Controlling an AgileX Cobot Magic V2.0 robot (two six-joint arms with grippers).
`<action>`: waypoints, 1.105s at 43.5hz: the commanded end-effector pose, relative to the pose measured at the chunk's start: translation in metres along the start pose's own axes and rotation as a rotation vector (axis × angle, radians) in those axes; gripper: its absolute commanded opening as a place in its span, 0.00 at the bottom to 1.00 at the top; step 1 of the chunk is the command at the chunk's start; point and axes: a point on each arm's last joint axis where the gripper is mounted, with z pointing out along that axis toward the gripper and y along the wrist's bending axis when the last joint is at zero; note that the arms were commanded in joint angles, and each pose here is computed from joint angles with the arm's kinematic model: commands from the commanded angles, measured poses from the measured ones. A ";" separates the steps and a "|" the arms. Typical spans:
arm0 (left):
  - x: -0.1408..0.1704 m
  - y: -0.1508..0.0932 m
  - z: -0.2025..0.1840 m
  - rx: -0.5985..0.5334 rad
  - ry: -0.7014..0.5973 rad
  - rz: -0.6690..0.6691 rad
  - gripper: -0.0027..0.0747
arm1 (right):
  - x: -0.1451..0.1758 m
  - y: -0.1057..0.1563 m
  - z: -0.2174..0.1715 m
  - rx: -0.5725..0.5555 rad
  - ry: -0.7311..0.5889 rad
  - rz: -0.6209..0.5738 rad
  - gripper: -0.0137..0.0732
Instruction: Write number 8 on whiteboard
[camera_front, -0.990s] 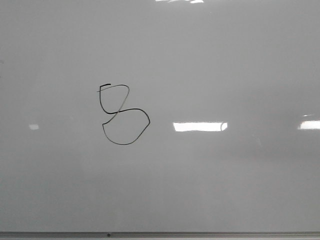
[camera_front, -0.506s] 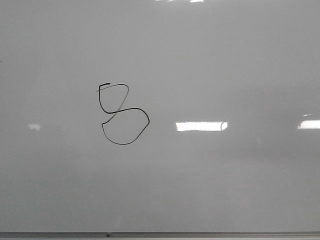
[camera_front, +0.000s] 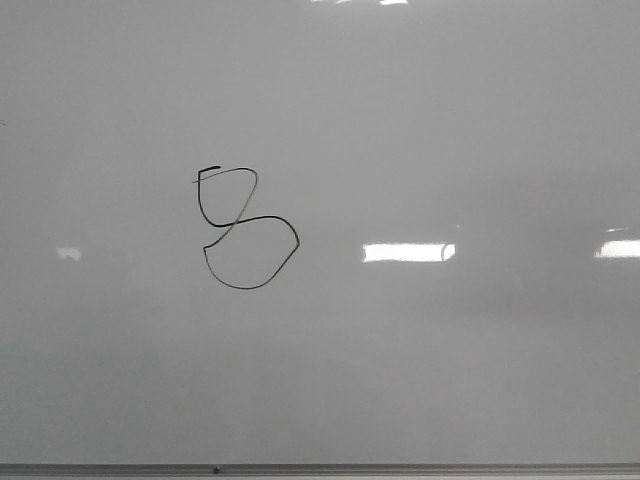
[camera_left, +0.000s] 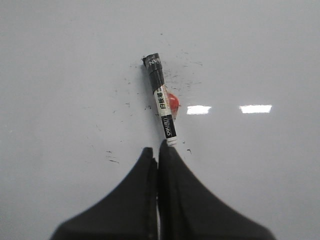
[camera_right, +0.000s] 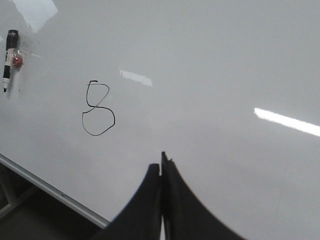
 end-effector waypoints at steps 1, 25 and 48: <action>-0.008 0.000 -0.002 0.003 -0.104 -0.014 0.01 | -0.015 -0.001 -0.002 0.008 -0.099 0.001 0.08; -0.008 0.000 -0.002 0.003 -0.104 -0.014 0.01 | 0.051 -0.014 0.006 0.331 -0.046 0.071 0.08; -0.008 0.000 -0.002 0.003 -0.104 -0.014 0.01 | 0.081 -0.026 0.013 0.531 -0.055 0.139 0.08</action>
